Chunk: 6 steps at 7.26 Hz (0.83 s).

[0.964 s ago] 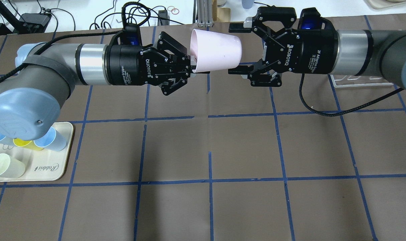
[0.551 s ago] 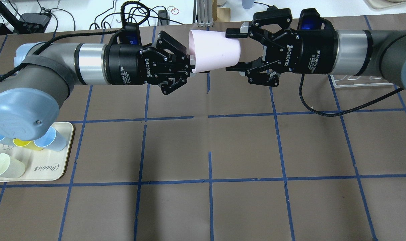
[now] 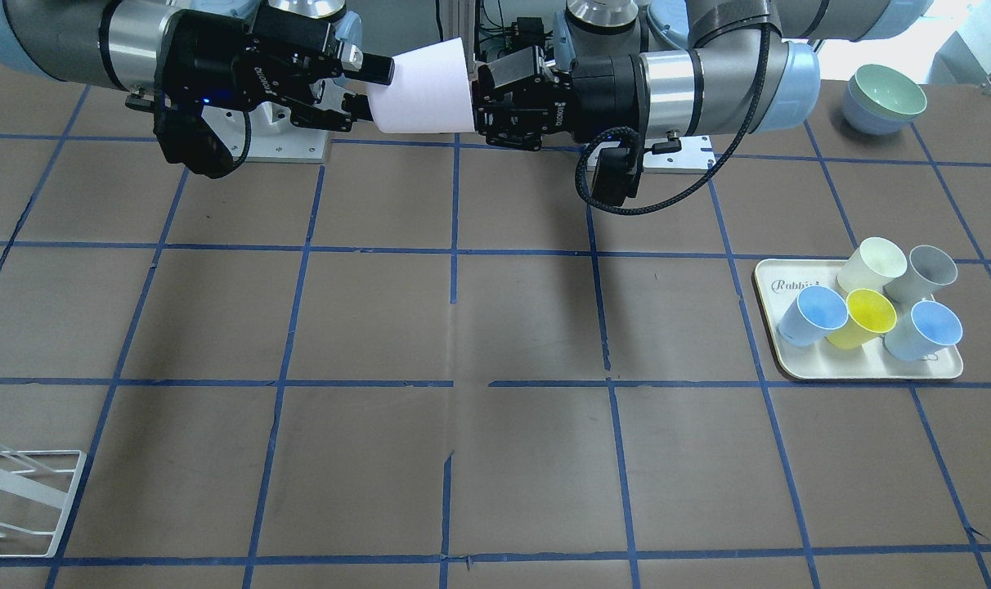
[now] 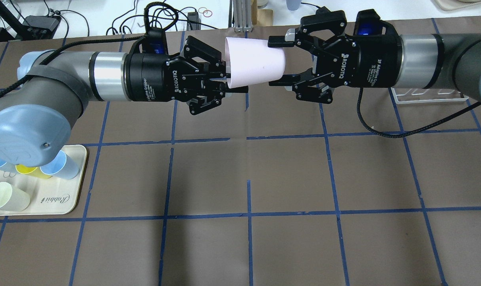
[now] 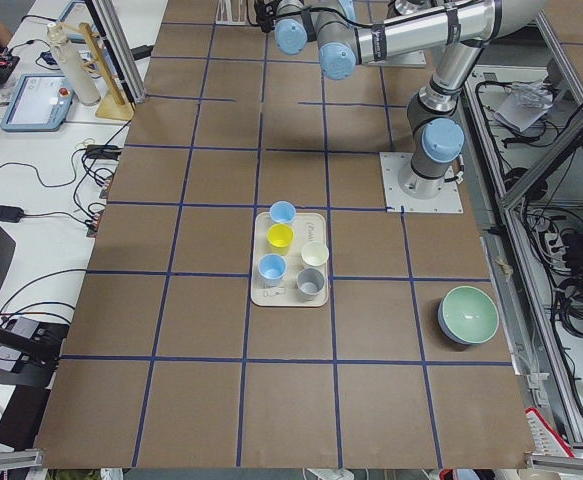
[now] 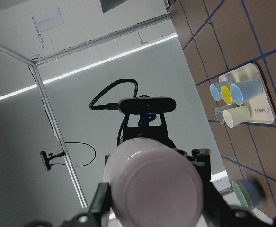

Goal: Transfer IKEA cup to right arm and place on rack

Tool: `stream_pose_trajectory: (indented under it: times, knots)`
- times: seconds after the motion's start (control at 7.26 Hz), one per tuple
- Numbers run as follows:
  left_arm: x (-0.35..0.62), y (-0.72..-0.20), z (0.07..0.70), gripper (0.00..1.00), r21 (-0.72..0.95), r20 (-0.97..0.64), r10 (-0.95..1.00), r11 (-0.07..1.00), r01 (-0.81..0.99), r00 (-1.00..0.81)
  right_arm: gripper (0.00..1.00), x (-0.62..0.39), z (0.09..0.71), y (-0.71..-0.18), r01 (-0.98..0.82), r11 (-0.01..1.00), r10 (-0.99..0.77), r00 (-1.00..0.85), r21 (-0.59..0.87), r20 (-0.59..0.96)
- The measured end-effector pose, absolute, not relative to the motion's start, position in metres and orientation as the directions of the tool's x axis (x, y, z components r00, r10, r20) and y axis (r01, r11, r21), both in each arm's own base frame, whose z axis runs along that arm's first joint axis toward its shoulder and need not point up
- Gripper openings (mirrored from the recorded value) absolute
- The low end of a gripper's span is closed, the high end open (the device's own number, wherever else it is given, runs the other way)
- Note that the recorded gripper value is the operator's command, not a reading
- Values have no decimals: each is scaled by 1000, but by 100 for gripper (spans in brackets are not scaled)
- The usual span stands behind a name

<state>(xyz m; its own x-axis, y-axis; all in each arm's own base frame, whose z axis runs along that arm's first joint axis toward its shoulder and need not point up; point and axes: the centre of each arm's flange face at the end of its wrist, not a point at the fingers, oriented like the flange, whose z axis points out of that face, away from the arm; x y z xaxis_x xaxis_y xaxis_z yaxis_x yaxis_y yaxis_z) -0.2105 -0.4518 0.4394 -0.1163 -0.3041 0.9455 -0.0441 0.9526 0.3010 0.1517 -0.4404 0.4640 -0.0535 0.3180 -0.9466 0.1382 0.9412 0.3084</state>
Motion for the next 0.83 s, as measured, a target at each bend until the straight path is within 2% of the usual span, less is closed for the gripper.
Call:
stream_pose_trajectory:
  times: [0.41, 0.83]
  knots:
    - [-210, -451, 446, 100, 319, 939, -323, 946, -50, -122, 0, 145, 472, -443, 137, 946, 307, -95, 293, -947]
    - [-206, -456, 452, 100, 320, 905, -337, 941, -107, -259, 0, 130, 488, -450, 171, 936, 325, -85, 308, -942]
